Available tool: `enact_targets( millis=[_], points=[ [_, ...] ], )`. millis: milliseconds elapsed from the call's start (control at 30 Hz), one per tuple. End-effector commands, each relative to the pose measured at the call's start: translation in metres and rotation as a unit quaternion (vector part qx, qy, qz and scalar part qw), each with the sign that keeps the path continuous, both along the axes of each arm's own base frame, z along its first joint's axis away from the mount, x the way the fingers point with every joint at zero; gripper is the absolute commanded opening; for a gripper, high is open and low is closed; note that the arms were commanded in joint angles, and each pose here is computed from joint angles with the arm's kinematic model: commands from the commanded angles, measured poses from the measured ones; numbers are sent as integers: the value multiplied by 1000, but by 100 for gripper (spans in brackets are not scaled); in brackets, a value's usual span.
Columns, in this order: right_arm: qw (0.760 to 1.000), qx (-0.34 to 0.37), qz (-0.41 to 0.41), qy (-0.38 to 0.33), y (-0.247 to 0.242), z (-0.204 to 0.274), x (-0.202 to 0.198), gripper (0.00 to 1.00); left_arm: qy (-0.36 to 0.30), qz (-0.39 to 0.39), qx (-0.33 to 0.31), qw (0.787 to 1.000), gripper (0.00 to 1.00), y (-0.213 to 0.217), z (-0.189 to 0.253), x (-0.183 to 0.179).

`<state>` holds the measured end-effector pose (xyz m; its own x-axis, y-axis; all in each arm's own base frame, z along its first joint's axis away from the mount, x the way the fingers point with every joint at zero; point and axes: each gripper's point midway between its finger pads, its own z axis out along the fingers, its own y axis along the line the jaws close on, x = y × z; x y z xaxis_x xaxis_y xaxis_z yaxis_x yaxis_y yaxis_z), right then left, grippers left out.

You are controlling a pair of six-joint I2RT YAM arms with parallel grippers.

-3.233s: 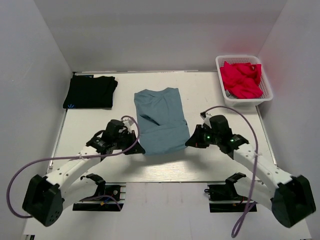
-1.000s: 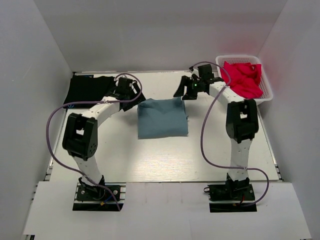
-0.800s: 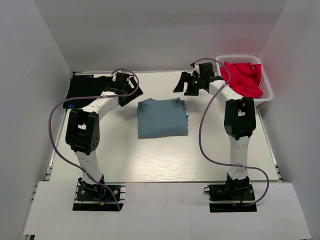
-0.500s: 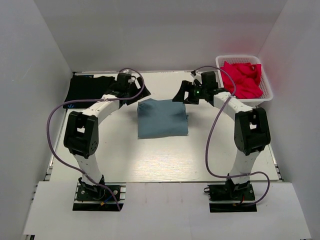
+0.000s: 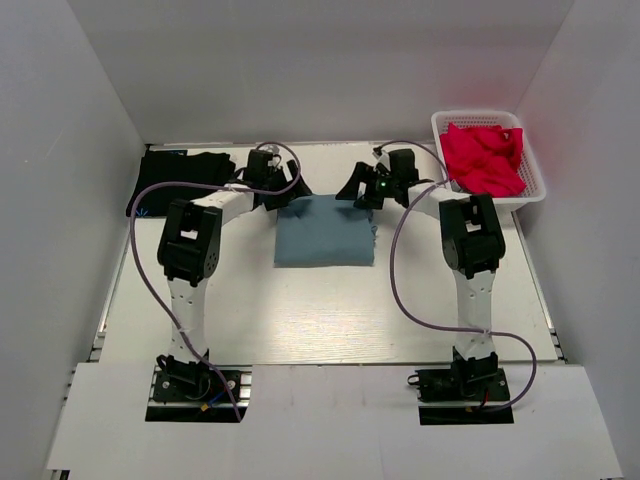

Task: Fold and stack the t-shirts
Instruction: Fold the long partially folded tshirt into a neat square

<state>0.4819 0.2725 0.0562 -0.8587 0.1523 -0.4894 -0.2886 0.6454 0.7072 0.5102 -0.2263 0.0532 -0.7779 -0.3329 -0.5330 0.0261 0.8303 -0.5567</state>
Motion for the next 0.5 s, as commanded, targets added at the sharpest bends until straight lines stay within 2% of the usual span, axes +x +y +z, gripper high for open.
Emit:
enact_targets(
  millis=[0, 133, 200, 233, 333, 367, 400, 467],
  points=[
    [998, -34, -43, 34, -23, -41, 9, 90, 33, 1, 23, 999, 100, 8, -27, -1],
    [999, -21, -7, 24, -13, -33, 2, 90, 17, -8, 17, 1000, 100, 7, -13, -2],
    [1000, -18, 11, -9, -8, -6, 9, 90, -2, -6, 30, 1000, 100, 10, 3, 3],
    [1000, -21, 10, -14, -9, -1, 10, 90, -21, 3, 32, 999, 100, 11, 25, 13],
    [997, -31, 11, -71, -8, 60, 9, 90, -78, 39, 63, 994, 100, 22, 86, 30],
    [996, -35, 8, -79, -10, 66, 7, 90, -94, 43, 72, 992, 100, 23, 101, 30],
    [994, -38, 5, -106, -12, 93, -1, 90, -117, 42, 78, 989, 100, 23, 126, 25],
    [994, -41, 7, -105, -13, 92, -17, 90, -131, 23, 57, 989, 100, 17, 148, 14]
  ],
)
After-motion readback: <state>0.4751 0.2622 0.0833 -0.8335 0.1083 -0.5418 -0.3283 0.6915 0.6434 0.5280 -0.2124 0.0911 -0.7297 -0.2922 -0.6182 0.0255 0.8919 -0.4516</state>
